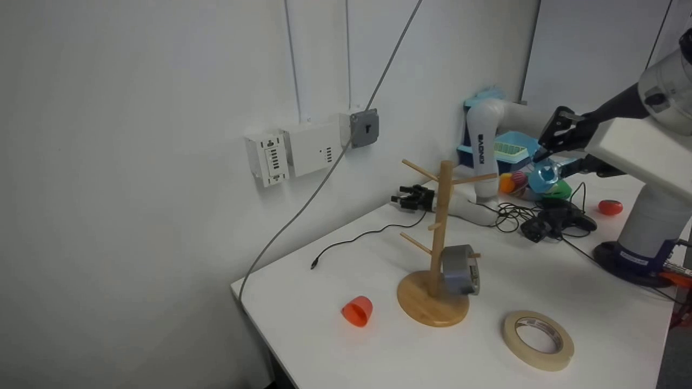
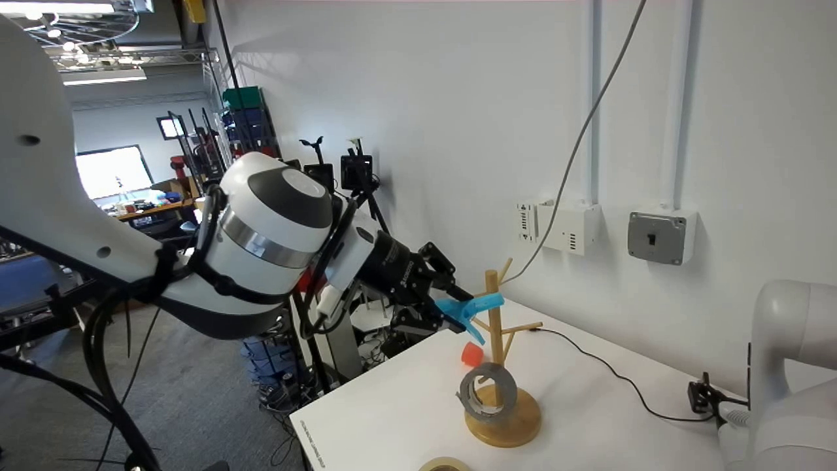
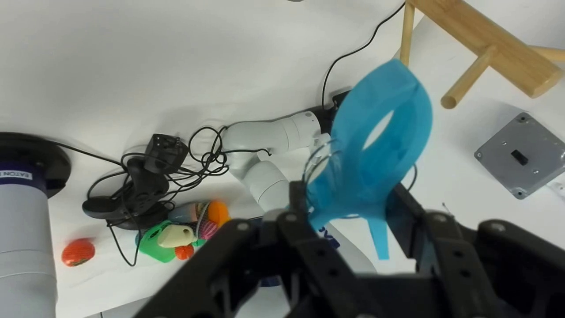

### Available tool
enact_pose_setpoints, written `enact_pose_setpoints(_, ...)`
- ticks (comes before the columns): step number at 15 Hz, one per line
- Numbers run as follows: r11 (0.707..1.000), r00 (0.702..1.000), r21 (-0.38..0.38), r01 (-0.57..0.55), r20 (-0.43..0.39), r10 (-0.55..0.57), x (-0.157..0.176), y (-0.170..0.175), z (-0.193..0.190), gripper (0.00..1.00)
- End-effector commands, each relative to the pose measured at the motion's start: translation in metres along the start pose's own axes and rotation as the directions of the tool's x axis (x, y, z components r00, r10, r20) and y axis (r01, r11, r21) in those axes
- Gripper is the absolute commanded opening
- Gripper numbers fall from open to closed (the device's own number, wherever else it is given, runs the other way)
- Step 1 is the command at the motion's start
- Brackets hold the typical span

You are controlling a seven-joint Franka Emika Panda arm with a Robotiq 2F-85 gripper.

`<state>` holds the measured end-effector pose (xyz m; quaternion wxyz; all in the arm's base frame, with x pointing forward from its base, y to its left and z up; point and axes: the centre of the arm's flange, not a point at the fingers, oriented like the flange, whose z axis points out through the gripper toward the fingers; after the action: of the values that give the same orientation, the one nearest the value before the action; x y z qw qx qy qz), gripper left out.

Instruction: Remove the tape off of the wooden holder then put the dark brown tape on the bottom position of the wooden holder then put the peg on the top position of the wooden holder

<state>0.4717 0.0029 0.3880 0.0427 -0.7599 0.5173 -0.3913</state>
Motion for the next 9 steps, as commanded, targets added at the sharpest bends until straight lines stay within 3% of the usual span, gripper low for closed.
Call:
enact_pose_setpoints(1, 1.0, 1.0, 0.001, -0.001, 0.001, 0.001, 0.0011, 0.0004, 0.0002, 0.23)
enact_pose_setpoints(2, 1.0, 1.0, 0.0, -0.002, 0.001, 0.002, 0.0013, 0.0009, 0.0005, 0.48)
enact_pose_setpoints(7, 1.0, 1.0, -0.002, 0.001, 0.004, -0.001, -0.0009, 0.0015, 0.0011, 0.48)
enact_pose_setpoints(8, 1.0, 1.0, 0.011, -0.004, -0.013, 0.004, -0.0065, -0.0008, -0.0005, 0.23)
enact_pose_setpoints(9, 1.0, 1.0, 0.016, -0.004, -0.029, 0.004, -0.0067, -0.003, -0.0043, 0.23)
